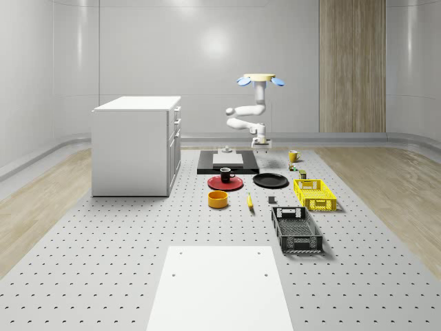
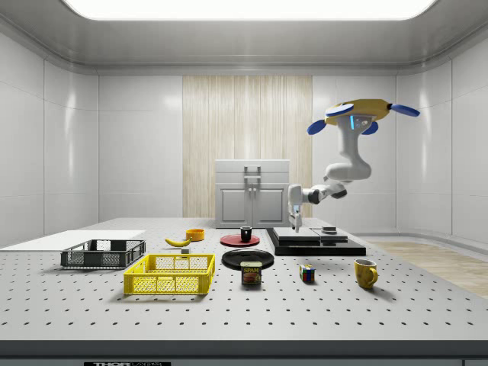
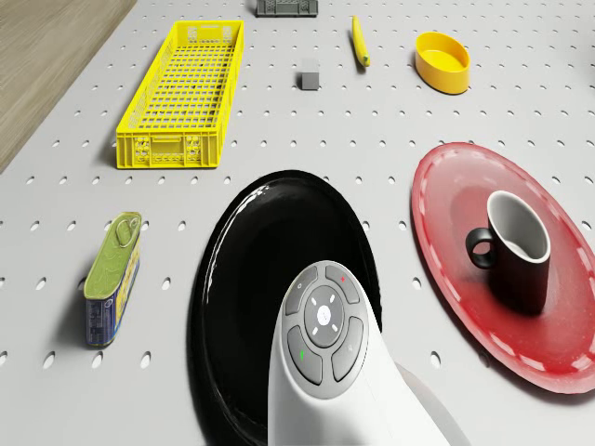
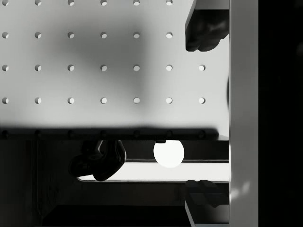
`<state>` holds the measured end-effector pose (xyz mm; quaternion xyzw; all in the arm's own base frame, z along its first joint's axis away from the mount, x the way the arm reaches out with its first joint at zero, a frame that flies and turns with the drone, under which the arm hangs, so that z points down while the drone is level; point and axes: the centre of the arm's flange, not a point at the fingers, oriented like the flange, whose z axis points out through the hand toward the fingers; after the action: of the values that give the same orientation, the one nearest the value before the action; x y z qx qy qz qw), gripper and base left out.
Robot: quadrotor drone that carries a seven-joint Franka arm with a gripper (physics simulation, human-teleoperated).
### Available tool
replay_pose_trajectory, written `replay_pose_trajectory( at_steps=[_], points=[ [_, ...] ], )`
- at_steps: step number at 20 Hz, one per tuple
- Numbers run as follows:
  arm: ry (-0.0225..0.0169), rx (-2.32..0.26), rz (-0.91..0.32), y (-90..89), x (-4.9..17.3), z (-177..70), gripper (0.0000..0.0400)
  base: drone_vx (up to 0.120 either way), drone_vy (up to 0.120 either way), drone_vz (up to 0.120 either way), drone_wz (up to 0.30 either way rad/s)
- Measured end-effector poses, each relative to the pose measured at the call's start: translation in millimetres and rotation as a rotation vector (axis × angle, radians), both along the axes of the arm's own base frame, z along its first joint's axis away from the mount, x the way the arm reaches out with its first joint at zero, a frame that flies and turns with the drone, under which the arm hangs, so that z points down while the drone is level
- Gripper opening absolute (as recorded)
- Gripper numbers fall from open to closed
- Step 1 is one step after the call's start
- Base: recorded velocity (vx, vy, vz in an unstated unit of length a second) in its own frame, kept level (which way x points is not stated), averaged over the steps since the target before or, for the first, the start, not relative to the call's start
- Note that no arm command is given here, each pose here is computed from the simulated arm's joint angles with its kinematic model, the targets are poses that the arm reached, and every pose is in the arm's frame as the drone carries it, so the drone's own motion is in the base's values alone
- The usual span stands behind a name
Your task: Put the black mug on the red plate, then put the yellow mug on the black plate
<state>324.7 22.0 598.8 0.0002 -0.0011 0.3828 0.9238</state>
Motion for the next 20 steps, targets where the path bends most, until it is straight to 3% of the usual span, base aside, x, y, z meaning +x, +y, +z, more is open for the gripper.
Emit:
replay_pose_trajectory(
  at_steps=[12, 20],
  points=[
    [0.0000, 0.000, 0.000, 0.0, 0.0, 0.0, 0.0400, -0.003, 0.120, 0.000, 0.000],
    [0.0000, 0.000, 0.000, 0.0, 0.0, 0.0, 0.0400, -0.120, 0.120, 0.000, 0.000]
  ],
)
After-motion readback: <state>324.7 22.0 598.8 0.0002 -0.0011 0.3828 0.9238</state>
